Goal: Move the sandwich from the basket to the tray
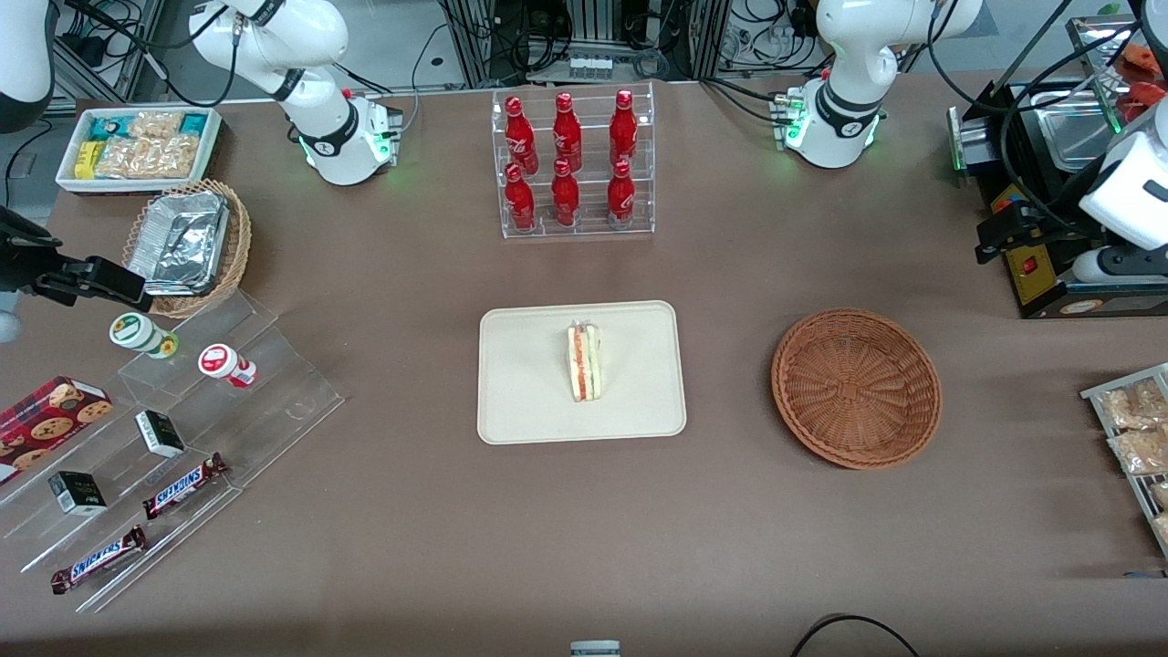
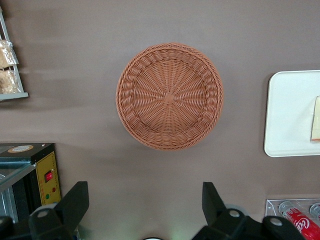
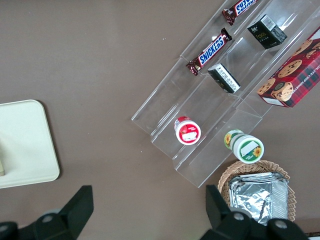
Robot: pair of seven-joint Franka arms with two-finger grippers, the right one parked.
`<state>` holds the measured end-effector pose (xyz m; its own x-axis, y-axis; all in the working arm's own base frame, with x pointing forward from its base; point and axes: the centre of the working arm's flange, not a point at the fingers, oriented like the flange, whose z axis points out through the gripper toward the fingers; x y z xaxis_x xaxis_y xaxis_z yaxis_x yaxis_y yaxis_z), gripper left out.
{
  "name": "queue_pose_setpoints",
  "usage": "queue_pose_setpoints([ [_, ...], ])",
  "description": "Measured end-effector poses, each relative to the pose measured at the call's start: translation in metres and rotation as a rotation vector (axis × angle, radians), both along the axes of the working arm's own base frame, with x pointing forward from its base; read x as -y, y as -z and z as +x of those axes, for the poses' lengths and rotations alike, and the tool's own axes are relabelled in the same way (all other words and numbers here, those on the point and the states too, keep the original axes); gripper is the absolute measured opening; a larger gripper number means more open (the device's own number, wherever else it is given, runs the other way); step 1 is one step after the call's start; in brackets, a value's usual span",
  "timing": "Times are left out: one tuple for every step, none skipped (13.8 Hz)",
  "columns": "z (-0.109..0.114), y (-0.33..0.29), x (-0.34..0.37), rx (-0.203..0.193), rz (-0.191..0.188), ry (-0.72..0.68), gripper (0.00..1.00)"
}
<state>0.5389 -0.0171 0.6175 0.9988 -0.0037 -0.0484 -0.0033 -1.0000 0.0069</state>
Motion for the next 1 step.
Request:
queue_pose_setpoints([
  [0.0011,-0.0021,0.0007,0.005,0.0,0.001,1.0],
])
